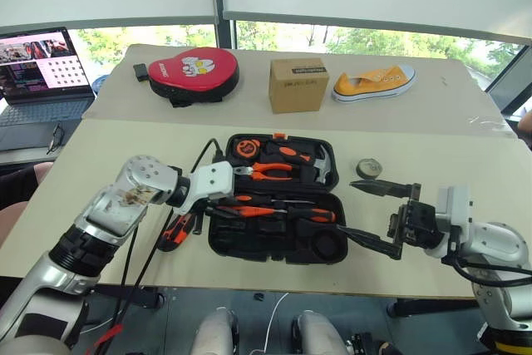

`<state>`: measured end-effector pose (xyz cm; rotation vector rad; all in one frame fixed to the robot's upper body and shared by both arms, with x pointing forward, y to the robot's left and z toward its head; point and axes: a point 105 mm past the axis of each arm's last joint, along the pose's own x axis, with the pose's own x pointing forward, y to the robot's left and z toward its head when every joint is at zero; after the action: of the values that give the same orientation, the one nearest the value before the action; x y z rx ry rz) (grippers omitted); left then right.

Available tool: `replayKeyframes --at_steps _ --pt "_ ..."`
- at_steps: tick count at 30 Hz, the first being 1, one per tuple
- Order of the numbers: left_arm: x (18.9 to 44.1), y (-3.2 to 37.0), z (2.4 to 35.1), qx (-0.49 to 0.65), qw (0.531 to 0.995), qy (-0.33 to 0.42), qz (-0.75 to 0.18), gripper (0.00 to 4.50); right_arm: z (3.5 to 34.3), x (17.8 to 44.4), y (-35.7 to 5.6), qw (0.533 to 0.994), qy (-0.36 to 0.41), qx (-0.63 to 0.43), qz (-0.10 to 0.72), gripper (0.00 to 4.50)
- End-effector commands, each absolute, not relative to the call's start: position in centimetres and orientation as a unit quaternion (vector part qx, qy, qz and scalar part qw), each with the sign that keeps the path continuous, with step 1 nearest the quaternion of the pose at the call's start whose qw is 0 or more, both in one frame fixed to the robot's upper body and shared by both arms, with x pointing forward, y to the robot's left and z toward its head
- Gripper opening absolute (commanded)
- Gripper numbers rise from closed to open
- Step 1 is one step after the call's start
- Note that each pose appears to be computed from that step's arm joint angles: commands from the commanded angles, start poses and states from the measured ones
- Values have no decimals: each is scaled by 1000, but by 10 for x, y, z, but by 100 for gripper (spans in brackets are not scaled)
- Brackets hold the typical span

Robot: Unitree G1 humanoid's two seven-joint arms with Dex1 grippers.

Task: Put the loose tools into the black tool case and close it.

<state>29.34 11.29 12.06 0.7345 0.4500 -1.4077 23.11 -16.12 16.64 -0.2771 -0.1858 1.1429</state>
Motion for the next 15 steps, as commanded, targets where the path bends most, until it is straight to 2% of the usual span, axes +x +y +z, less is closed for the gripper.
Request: replayKeyframes --at_steps 1,11,15 --pt "296 109 125 349 671 193 -625 45 176 226 -161 828 -103 -140 534 450" --pt "298 91 121 357 658 191 -635 45 173 224 -160 829 -96 -138 533 450" --pt "301 100 115 383 649 218 -620 45 173 224 -160 828 -96 -139 534 450"
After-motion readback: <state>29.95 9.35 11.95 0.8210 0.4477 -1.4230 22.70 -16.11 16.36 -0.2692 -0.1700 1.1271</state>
